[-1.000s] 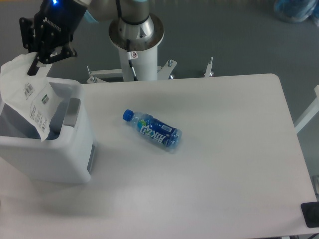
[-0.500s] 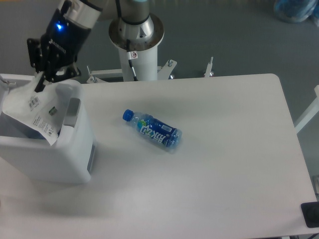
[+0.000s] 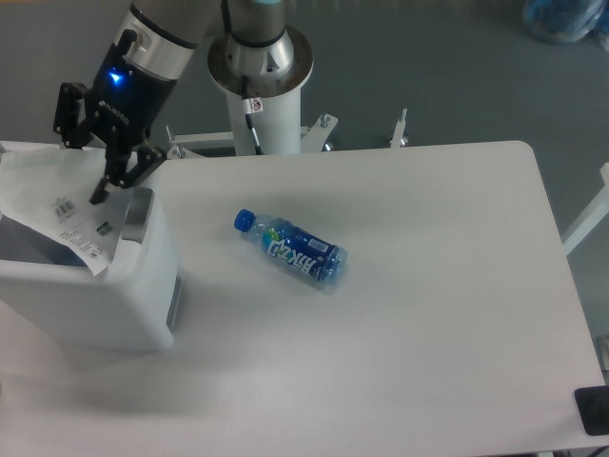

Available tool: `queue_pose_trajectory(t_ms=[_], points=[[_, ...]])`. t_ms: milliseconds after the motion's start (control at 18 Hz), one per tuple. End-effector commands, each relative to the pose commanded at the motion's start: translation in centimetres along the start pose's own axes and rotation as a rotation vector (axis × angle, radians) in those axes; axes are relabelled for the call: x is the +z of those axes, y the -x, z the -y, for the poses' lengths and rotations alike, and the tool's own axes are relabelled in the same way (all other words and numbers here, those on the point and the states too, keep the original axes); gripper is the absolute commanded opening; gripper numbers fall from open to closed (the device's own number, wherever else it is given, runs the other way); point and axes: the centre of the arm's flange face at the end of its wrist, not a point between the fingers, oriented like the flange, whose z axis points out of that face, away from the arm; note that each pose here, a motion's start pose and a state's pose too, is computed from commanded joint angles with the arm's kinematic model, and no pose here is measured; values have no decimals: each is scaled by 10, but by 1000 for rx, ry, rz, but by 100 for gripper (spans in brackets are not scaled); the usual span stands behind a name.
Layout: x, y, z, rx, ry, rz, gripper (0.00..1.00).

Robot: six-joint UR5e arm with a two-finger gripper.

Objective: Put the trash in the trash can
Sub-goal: 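Open the gripper to drop the paper wrapper into the bin, then move the open gripper over the blue-labelled water bottle and lower it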

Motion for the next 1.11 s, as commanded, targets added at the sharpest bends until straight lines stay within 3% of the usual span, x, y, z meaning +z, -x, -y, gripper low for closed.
queue_pose_trajectory(t_ms=[111, 500, 889, 1111], points=[[-6, -2, 4, 7, -7, 8, 100], [-25, 0, 11, 16, -32, 42, 100], [-98, 88, -22, -105, -81, 226, 100], [-112, 125, -53, -46, -55, 275, 100]])
